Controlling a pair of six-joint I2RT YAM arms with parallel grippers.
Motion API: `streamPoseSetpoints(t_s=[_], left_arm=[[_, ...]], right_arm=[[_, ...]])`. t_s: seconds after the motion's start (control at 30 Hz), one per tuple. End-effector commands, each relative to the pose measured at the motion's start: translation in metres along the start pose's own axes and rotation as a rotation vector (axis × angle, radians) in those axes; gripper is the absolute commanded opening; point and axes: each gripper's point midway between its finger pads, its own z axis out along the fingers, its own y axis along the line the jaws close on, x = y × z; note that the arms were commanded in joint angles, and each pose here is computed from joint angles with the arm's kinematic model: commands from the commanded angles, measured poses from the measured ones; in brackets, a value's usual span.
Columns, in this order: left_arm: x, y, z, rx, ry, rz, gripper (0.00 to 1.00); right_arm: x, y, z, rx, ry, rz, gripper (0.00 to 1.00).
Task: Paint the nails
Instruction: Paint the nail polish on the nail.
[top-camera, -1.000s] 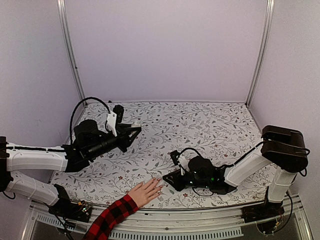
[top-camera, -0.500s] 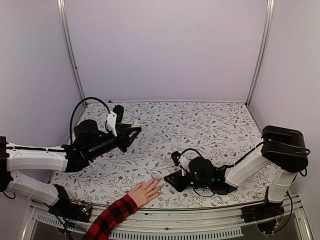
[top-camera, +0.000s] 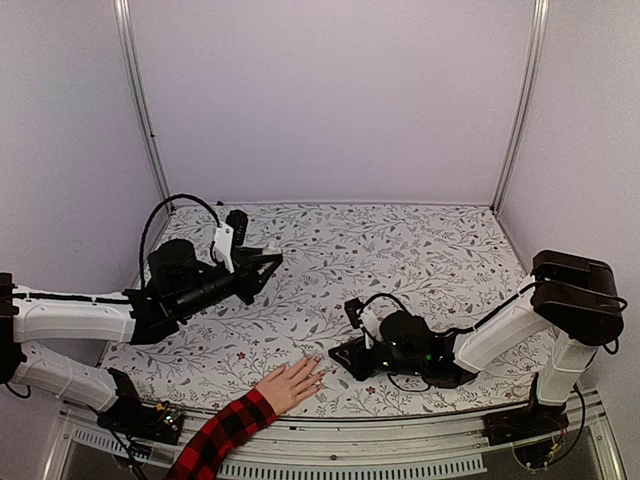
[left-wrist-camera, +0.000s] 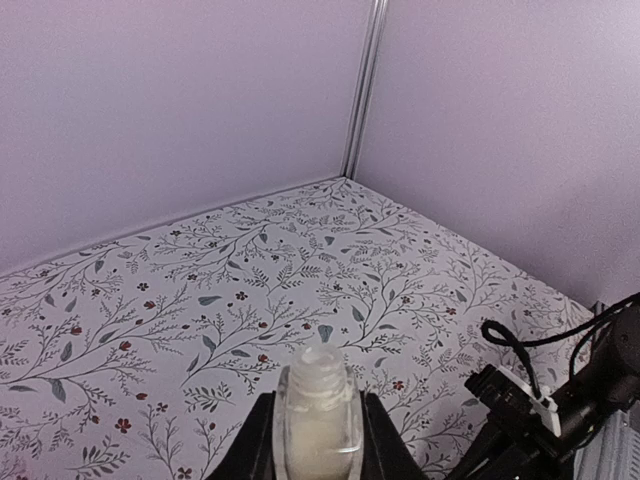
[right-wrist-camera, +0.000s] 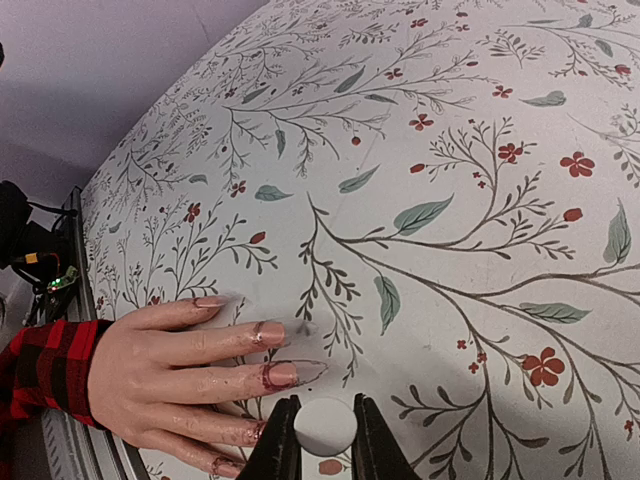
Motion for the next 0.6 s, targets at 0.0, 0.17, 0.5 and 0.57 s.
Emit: streamPoseSetpoints(t_s=[0.0,0.17,0.5,0.57], left_arm=[[-0.021,-0.002,0.000,0.011,-0.062,0.006,0.00],[-0.022,-0.003,0.001,0.013,-0.062,0.005,0.00],[-0.022,-0.002,0.000,0.011,-0.061,0.007,0.00],[-0.021,-0.002,0.000,0.009,-0.061,0.005,0.00]], right_arm=[[-0.016,0.003,-0.010,-0.006,-0.054,-0.002,0.00],[-0.023,0.015,-0.014,-0.062,-0.076,-0.018,0.00],[-0.014,0.026,-0.003,-0.111,-0.044,-0.038,0.00],[-0.012,0.026,-0.002,-0.110,-0.039,-0.037,0.00]])
